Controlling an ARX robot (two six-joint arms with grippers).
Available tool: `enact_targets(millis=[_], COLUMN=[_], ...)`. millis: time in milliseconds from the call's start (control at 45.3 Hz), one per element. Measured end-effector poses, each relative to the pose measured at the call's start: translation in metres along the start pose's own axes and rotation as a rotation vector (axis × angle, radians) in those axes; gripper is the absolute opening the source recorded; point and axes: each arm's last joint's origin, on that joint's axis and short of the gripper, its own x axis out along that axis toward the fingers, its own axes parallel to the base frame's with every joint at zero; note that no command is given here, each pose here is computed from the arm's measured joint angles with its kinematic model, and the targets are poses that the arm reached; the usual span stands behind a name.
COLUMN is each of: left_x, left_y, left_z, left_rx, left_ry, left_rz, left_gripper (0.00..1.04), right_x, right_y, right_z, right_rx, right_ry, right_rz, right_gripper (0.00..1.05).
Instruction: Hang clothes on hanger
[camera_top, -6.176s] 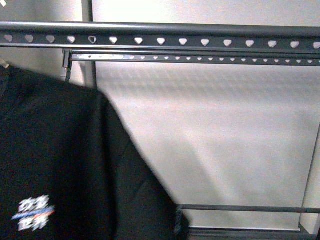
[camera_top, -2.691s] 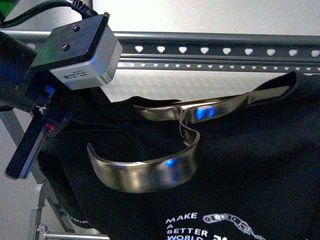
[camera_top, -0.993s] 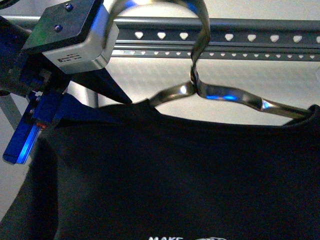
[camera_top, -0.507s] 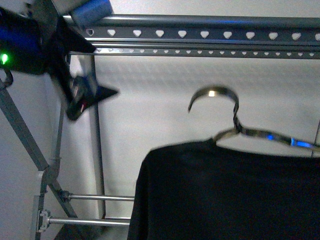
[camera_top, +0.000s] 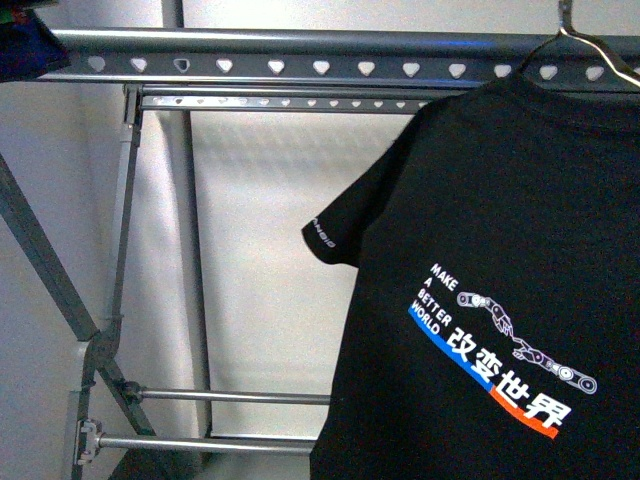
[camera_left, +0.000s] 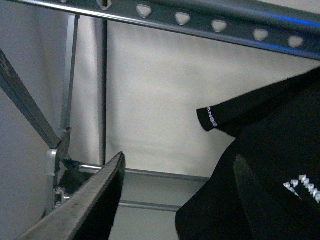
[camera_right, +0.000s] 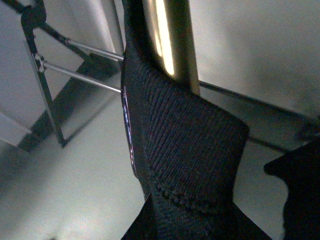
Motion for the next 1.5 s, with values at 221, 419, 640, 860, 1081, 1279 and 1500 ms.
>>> enact_targets(millis=[221, 419, 640, 860, 1081, 1279, 1500], left_x=[-0.049, -0.082, -0.101, -0.123, -0.140, -0.153, -0.163], left_y=[0.013, 0.027, 0.029, 0.031, 0.032, 0.033, 0.034], left_z=[-0.058, -0.092, -0.112, -0.128, -0.141, -0.148, -0.156], left_rx=[0.079, 0.091, 0.093, 0.093, 0.093, 0.094, 0.094], left_ry=[0.016, 0.020, 0.031, 0.025, 0.024, 0.024, 0.009], left_rz=[0.001, 0.005, 0.003, 0.002, 0.002, 0.002, 0.002], left_gripper=[0.23, 0.04, 0.04, 0.04, 0.04, 0.04, 0.04], right_x=[0.014, 0.028, 0.039, 0.055, 0.057, -0.026, -0.151], right_y=[-0.005, -0.004, 0.002, 0.010, 0.022, 0.055, 0.124], right_z=[0.023, 0.031, 0.021, 0.001, -0.009, -0.013, -0.081], right_rx=[0.229, 0.306, 0.308, 0.308, 0.258, 0.019, 0.059], right_ry=[0.010, 0.017, 0.049, 0.093, -0.012, -0.606, -0.780], right_rz=[-0.018, -0.026, -0.043, -0.026, -0.039, -0.269, -0.362], right_gripper=[0.09, 0.09, 0.09, 0.09, 0.32, 0.74, 0.86])
